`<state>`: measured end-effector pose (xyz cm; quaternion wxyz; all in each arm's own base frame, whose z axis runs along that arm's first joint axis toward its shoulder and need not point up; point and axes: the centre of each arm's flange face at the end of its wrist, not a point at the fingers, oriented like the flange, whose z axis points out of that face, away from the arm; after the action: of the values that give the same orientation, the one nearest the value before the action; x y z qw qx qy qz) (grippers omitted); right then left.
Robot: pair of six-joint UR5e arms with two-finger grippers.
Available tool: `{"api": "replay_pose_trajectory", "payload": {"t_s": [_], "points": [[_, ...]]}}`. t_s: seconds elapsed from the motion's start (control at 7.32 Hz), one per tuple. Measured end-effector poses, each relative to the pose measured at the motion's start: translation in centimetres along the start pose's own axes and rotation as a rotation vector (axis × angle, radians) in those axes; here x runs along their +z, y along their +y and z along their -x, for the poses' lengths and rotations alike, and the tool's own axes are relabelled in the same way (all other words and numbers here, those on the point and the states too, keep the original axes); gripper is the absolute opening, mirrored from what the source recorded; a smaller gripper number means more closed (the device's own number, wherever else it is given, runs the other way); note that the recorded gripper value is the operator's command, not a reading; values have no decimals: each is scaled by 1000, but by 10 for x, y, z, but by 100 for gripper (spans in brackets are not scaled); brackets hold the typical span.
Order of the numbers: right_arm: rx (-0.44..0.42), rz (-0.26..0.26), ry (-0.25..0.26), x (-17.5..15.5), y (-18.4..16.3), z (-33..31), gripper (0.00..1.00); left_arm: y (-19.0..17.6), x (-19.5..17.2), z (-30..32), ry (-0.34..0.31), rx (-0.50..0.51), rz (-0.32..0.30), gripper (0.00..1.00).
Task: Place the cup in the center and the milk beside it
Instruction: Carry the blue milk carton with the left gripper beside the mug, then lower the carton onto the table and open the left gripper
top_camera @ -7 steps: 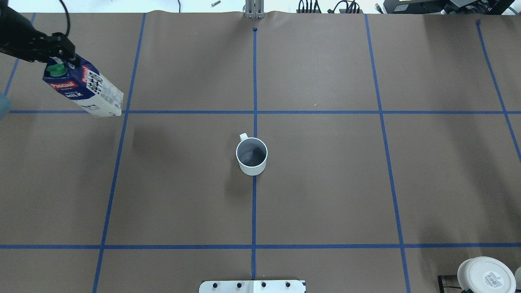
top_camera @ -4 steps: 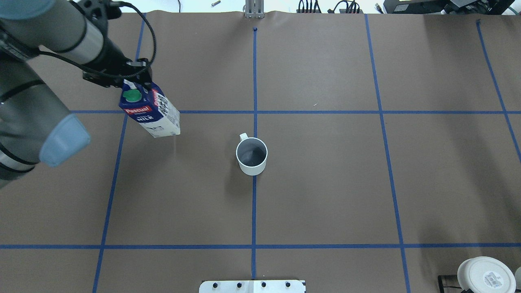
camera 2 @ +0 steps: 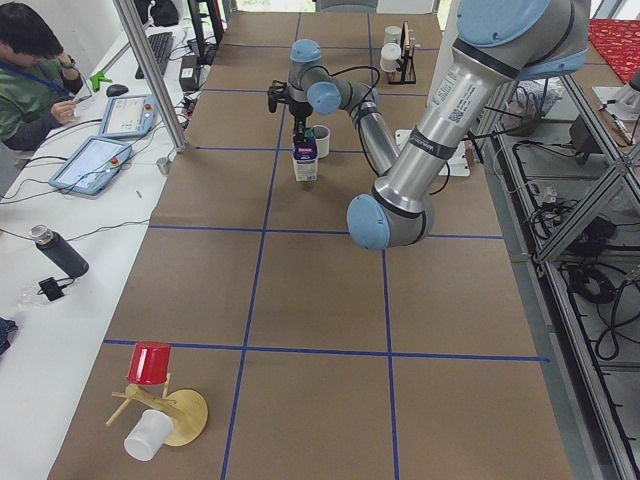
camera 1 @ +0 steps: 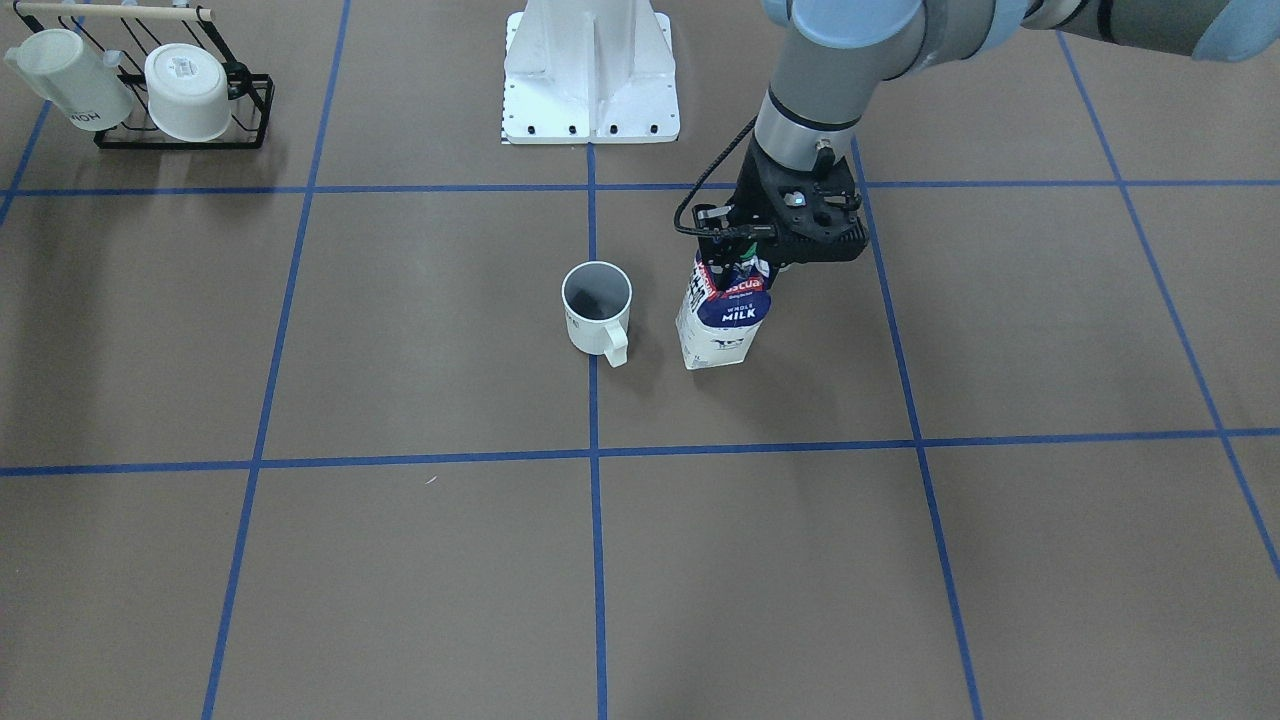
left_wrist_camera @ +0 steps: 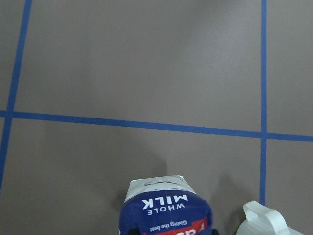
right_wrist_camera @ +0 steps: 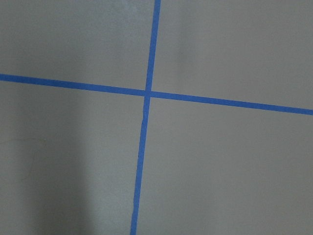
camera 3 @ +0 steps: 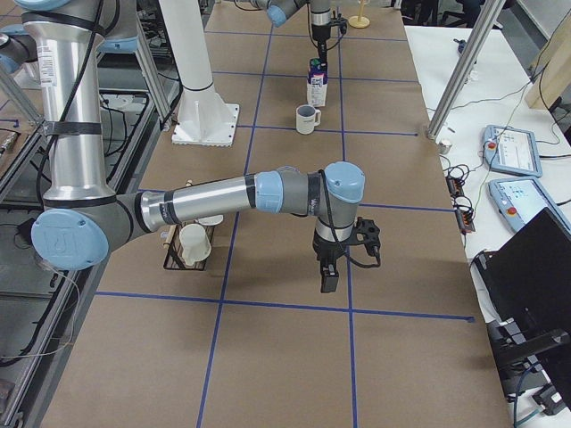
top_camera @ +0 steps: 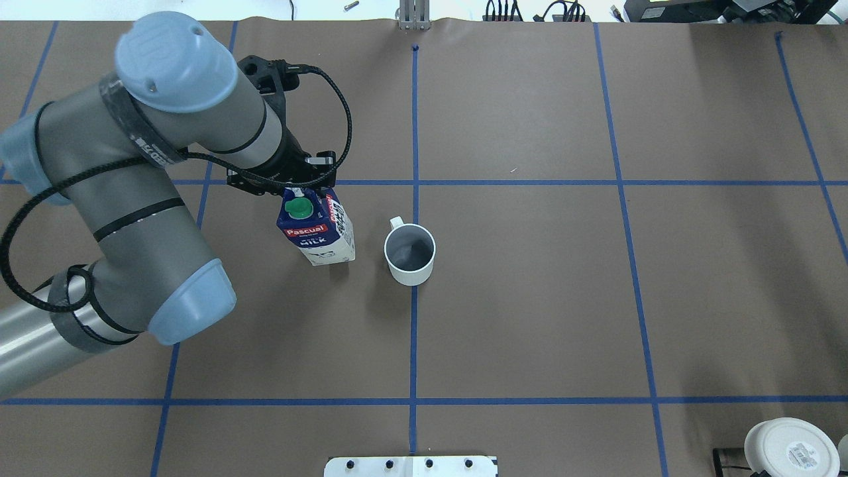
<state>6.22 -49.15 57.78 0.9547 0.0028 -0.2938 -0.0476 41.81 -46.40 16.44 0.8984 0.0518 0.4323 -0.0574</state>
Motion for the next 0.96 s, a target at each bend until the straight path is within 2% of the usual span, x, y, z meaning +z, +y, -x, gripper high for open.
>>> {"api": "replay_pose_trajectory", "payload": {"t_s": [0.27, 0.41, 0.55, 0.68, 0.82, 0.96], "points": [[1, 0, 0, 0, 0, 0, 100, 16, 3, -19, 4, 12, 10, 25], [2, 1, 0, 0, 0, 0, 100, 21, 6, -24, 3, 18, 16, 35], [3, 2, -1, 1, 0, -1, 100, 26, 10, -27, 2, 24, 23, 58], [3, 4, -2, 2, 0, -1, 100, 30, 13, -29, 1, 29, 27, 92], [4, 6, -2, 3, 1, -2, 100, 32, 14, -30, 0, 34, 24, 98], [5, 7, -2, 3, 1, -2, 100, 32, 13, -30, -2, 36, 15, 98]]}}
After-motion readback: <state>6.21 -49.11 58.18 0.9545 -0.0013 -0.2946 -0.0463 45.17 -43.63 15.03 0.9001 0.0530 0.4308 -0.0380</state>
